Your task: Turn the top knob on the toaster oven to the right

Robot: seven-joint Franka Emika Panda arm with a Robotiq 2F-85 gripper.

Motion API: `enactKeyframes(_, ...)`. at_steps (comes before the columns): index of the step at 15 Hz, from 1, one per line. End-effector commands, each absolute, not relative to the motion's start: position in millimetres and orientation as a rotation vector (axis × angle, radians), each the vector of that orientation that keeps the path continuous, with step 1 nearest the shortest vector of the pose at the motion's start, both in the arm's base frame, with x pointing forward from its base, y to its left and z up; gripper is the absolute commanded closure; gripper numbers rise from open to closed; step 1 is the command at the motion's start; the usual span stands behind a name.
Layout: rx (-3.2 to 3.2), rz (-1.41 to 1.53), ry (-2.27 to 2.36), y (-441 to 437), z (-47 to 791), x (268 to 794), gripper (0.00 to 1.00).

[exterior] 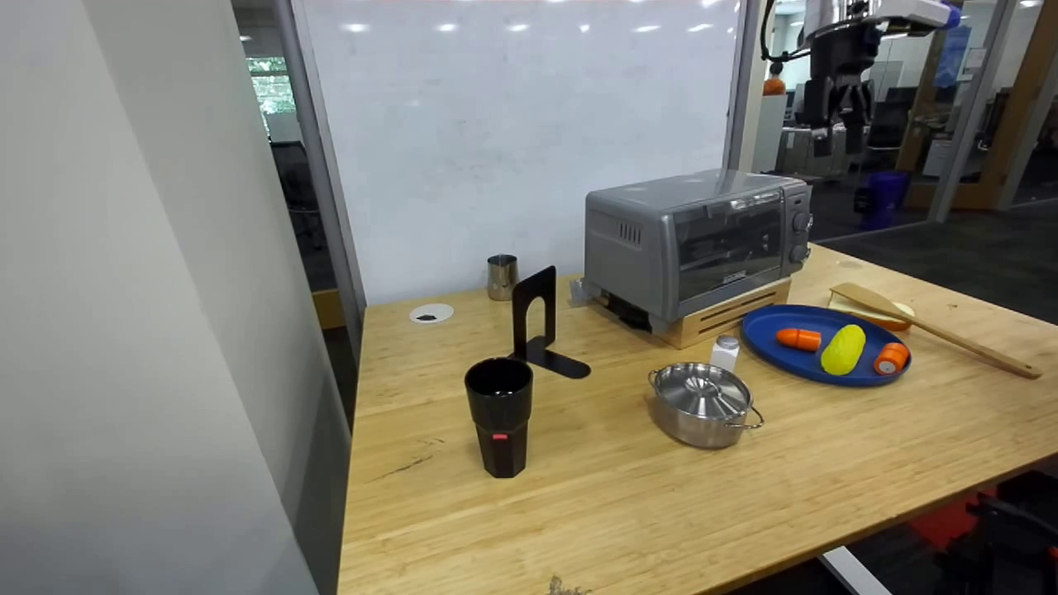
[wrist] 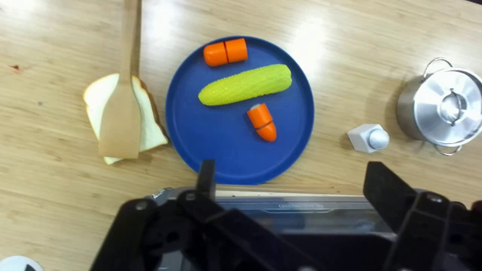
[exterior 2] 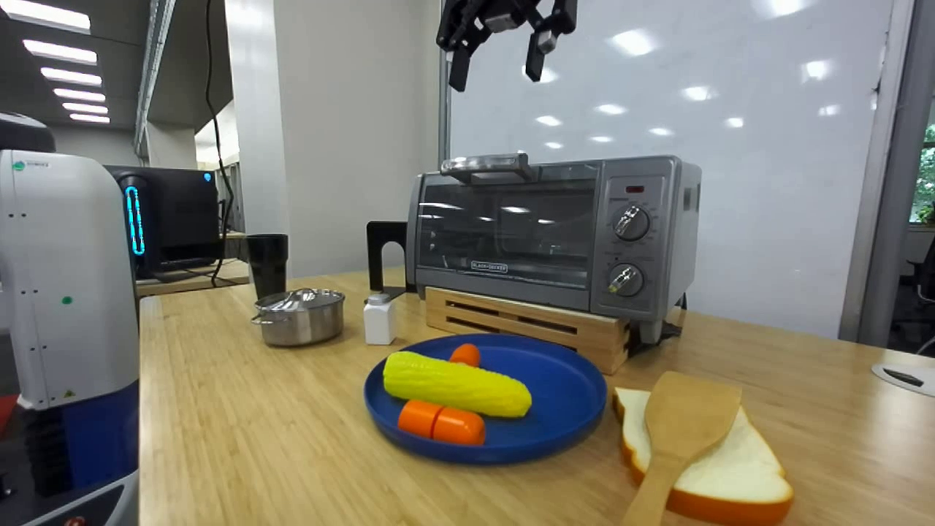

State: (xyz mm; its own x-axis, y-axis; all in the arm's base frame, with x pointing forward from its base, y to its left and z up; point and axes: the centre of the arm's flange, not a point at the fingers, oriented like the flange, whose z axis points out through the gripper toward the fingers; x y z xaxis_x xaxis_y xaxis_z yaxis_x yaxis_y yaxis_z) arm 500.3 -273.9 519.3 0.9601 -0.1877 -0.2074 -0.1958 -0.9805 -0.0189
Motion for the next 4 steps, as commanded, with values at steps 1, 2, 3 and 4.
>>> enactKeyframes(1, -3.197, 0.319, 0.480, -231.8, 505.3, 472.2, 0.00)
enactKeyframes(2, -3.216, 0.294, 0.517, -222.8, 500.6, 470.9, 0.00)
enactKeyframes(3, -3.224, 0.275, 0.505, -214.7, 493.4, 469.3, 0.00)
enactKeyframes(4, -3.190, 0.314, 0.474, -236.0, 511.3, 491.9, 0.00)
